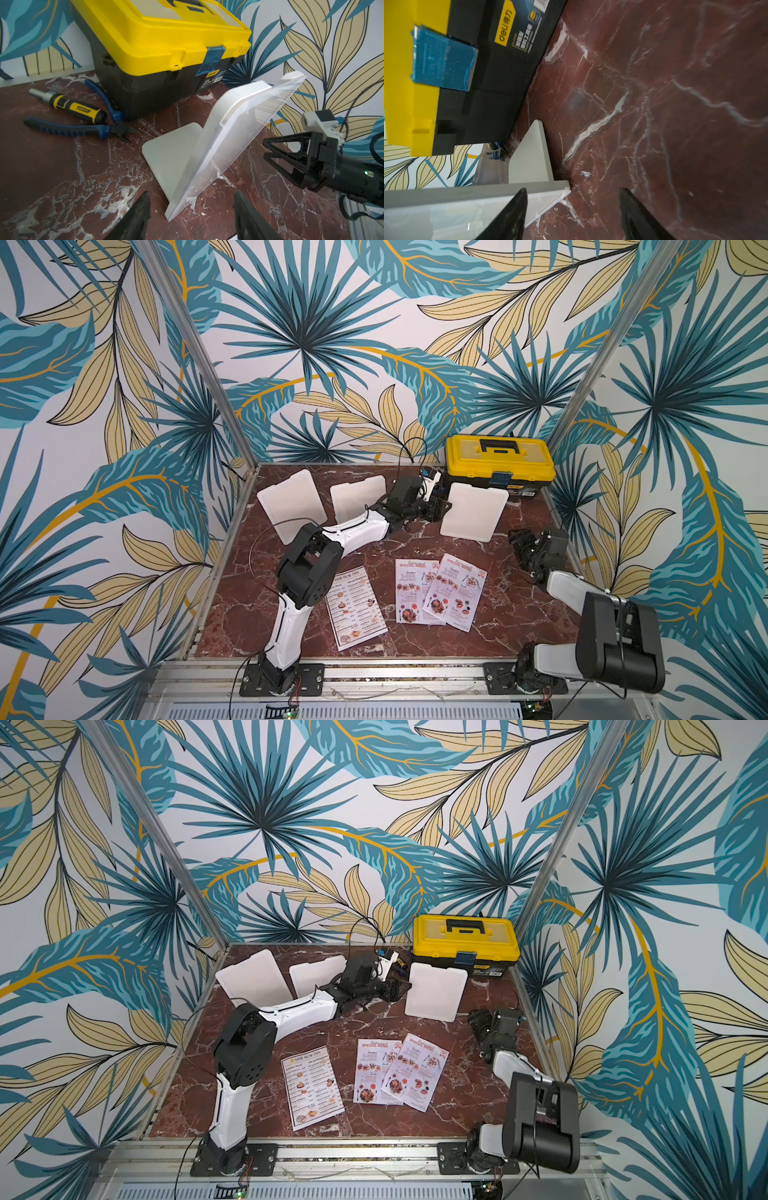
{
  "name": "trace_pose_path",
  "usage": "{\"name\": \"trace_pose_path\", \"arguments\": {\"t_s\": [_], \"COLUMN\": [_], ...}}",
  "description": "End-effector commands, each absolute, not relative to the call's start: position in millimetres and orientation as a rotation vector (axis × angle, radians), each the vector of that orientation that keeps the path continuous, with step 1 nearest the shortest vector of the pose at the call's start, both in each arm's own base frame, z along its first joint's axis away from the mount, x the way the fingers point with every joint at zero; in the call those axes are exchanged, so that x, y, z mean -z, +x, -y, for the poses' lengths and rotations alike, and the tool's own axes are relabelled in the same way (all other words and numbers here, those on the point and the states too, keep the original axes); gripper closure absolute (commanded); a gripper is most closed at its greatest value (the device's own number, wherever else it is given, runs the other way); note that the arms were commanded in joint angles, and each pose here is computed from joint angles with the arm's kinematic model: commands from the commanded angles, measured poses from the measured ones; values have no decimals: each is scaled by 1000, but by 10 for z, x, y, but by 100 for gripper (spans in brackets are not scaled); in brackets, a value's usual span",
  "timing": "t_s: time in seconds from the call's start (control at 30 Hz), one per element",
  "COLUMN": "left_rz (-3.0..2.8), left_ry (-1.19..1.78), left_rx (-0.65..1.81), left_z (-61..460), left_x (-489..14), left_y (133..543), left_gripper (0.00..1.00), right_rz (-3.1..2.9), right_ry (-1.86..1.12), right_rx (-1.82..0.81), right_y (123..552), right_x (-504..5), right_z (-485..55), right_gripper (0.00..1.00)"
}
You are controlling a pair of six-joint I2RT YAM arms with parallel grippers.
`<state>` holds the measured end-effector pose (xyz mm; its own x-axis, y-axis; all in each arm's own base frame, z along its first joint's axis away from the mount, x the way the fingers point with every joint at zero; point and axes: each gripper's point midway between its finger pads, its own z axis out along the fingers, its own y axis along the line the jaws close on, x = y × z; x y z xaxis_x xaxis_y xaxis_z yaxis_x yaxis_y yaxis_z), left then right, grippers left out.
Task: Insert the menus into the narrow rack
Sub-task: Move the narrow rack to the center of the board.
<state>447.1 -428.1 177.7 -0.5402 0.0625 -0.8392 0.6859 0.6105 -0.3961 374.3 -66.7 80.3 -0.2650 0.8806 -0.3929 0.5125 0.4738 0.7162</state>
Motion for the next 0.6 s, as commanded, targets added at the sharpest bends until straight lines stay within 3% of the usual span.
{"name": "trace_pose_path", "arguments": {"t_s": [0.0, 0.57], "left_rz": [-1964, -1935], "left_ry": [648, 729], "left_rx": [938, 1059], "left_z": [4386, 4651], "left_x": [-1750, -1652], "left_y": [4513, 4529], "left_gripper": [35, 37], "right_rz": [-1918, -2075], "right_ry": [1061, 893], "right_rx": [-756, -816], "right_y": [3998, 4320], "right_x": [-928, -812], "right_z": [505, 34], "right_gripper": [30, 26]}}
